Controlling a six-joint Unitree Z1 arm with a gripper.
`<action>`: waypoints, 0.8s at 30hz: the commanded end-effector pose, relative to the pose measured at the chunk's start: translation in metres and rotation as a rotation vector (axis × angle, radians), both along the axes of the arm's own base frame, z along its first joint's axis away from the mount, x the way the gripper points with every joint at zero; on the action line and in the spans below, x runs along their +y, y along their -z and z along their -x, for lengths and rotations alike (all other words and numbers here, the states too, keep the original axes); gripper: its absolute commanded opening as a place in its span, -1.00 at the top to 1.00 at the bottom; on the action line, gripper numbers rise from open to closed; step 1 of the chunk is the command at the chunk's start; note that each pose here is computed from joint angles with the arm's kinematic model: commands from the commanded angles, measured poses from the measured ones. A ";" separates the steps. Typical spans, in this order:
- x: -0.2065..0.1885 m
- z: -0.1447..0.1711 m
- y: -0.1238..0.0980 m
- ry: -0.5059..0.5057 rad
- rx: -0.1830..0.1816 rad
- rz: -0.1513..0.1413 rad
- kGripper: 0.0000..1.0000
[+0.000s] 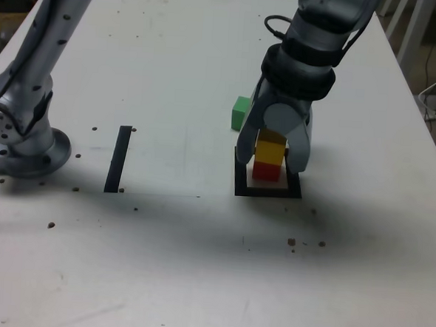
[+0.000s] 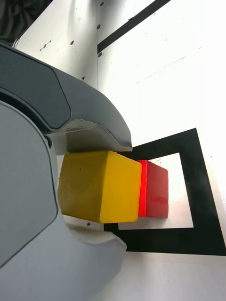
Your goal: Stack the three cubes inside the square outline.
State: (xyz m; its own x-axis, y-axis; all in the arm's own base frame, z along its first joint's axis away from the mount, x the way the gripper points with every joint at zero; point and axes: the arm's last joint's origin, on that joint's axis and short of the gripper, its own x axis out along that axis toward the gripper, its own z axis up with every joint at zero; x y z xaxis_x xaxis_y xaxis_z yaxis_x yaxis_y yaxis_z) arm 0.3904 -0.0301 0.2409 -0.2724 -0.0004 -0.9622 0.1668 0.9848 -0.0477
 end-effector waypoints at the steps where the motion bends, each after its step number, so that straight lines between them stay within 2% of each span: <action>1: 0.000 -0.001 0.002 0.001 0.006 0.000 -0.70; 5: 0.001 0.000 0.001 0.001 0.003 -0.007 -0.85; 10: 0.005 0.005 -0.006 -0.015 -0.006 -0.031 -0.98; 21: 0.041 0.035 -0.026 -0.095 -0.020 -0.080 -0.99; 24: 0.053 0.045 -0.029 -0.107 -0.023 -0.085 -0.99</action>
